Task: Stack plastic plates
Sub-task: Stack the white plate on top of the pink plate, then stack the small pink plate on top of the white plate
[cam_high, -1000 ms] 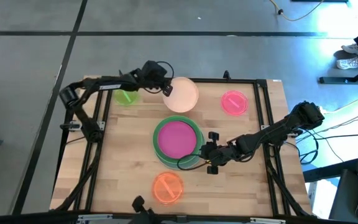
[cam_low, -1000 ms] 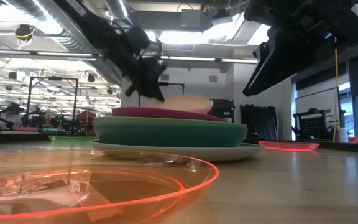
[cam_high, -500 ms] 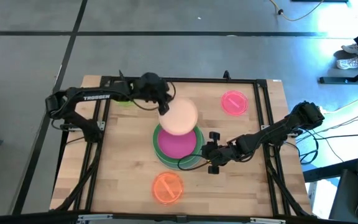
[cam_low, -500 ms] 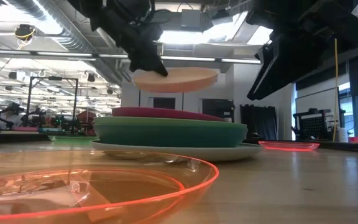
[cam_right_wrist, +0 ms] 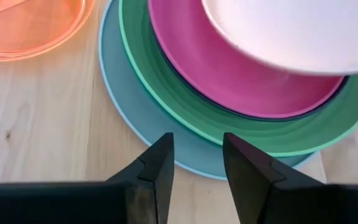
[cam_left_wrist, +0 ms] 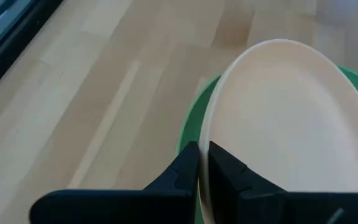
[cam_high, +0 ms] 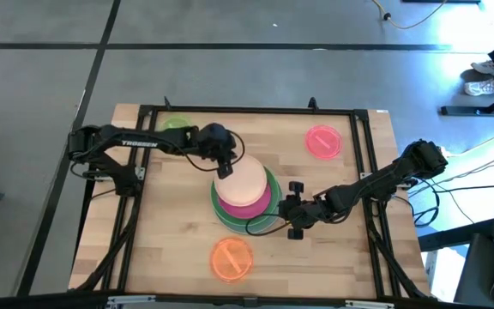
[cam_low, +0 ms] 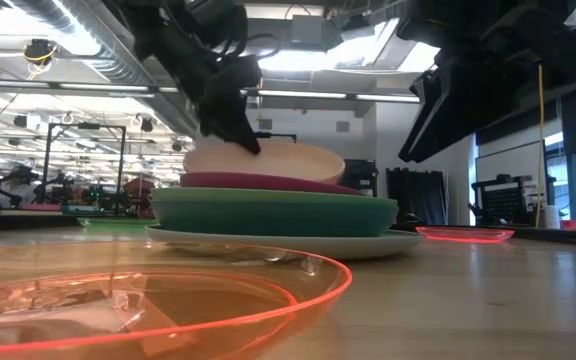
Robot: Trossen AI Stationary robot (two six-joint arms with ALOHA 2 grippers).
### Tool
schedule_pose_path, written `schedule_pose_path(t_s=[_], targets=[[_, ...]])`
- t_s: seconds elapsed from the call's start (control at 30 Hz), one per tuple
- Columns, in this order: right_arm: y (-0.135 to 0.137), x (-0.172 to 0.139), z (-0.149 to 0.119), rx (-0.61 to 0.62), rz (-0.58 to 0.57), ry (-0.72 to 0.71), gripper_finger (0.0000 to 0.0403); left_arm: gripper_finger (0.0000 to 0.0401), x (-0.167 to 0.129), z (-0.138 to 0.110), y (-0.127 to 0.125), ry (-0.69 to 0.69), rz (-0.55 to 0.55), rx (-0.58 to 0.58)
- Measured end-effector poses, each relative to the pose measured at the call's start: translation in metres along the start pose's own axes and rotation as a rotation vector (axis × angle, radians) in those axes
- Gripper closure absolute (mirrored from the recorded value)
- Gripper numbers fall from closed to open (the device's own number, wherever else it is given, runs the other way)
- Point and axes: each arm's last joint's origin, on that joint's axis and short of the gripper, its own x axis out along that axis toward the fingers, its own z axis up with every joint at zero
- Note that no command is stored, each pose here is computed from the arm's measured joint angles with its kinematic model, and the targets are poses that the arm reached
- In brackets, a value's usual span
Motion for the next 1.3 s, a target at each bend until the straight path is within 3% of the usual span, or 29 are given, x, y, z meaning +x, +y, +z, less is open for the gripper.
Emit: schedule_pose_path(t_s=[0.37, 0.6, 0.8, 1.03, 1.3], targets=[[0.000, 0.000, -0.001, -0.030, 0.002, 0.006, 0.0274, 0.0379, 0.003, -0.009, -0.025, -0.033, -0.063, -0.003], [0.001, 0.000, -0.001, -0.027, 0.058, 0.024, 0.0274, 0.0322, 0.002, -0.011, -0.035, -0.029, -0.088, 0.014], [-0.020, 0.006, -0.004, 0.058, -0.051, 0.093, 0.0274, 0.0293, 0.003, -0.032, -0.063, 0.018, -0.150, 0.081], [-0.031, -0.007, -0.012, 0.048, -0.119, 0.174, 0.0274, 0.0291, -0.016, -0.054, -0.100, -0.242, -0.242, 0.159], [-0.063, -0.036, -0.008, 0.064, -0.213, 0.146, 0.0274, 0.0291, -0.050, -0.084, -0.108, -0.464, -0.174, 0.159]])
